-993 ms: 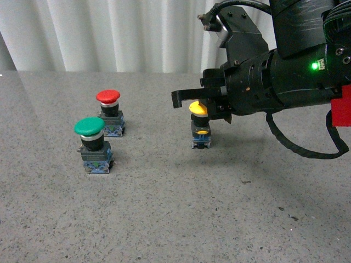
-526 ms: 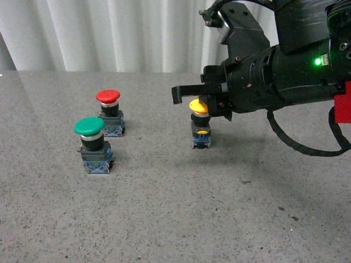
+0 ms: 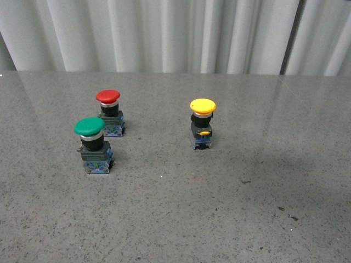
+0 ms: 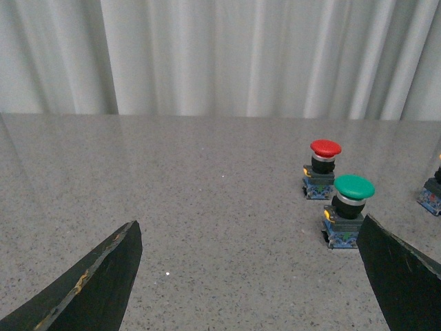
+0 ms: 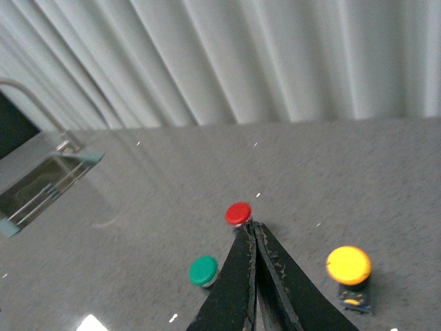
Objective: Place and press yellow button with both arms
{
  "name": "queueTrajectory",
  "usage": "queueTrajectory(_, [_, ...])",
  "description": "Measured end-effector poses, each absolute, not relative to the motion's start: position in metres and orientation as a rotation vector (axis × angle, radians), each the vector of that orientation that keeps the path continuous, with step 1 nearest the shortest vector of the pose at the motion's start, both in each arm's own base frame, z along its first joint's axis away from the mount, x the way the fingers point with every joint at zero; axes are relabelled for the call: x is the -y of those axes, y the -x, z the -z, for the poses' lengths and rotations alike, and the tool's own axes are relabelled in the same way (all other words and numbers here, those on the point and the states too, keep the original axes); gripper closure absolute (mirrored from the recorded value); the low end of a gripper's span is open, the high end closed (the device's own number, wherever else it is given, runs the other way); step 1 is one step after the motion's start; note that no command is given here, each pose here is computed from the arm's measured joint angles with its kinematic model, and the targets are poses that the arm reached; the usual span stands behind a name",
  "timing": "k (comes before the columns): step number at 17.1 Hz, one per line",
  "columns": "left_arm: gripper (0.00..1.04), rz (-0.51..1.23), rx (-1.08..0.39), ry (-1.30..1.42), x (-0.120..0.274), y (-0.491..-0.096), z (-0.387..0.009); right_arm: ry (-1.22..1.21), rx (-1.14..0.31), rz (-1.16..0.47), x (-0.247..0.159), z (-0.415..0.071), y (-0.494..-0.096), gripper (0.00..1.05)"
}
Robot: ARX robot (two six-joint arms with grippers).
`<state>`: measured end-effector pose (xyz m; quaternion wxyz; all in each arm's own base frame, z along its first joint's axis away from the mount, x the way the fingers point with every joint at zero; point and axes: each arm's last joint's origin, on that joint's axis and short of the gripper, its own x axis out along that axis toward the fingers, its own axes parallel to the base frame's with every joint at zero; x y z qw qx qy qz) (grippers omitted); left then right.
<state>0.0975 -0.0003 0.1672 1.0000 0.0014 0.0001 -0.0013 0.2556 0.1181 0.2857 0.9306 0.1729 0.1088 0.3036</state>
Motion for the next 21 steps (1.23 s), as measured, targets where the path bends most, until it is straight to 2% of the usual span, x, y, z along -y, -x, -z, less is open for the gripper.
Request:
queueTrajectory(1, [0.07,0.003,0.000,-0.003,0.000,-0.097,-0.167,-0.332,-0.100,-0.498,-0.111,-0.287,-0.239,1.03])
queueTrajectory(2, [0.07,0.003,0.000,-0.003,0.000,-0.097,-0.167,-0.236,-0.038,-0.302,-0.094,-0.280,-0.222,1.03])
queueTrajectory(3, [0.07,0.002,0.000,-0.003,0.000,-0.097,-0.167,-0.123,-0.039,-0.087,-0.065,-0.262,-0.200,1.03])
queueTrajectory(4, [0.07,0.002,0.000,-0.003,0.000,-0.097,-0.167,-0.066,-0.054,0.008,-0.042,-0.246,-0.181,1.03])
queueTrajectory(7, [0.07,0.003,0.000,-0.003,0.000,-0.097,-0.167,-0.027,0.016,0.000,-0.023,-0.227,-0.152,1.03])
queueTrajectory(9, [0.07,0.003,0.000,-0.003,0.000,-0.097,-0.167,-0.015,-0.008,0.002,-0.017,-0.210,-0.145,1.03])
queueTrajectory(21, [0.07,0.003,0.000,-0.003,0.000,-0.097,-0.167,-0.007,-0.005,0.008,0.001,-0.187,-0.127,1.03])
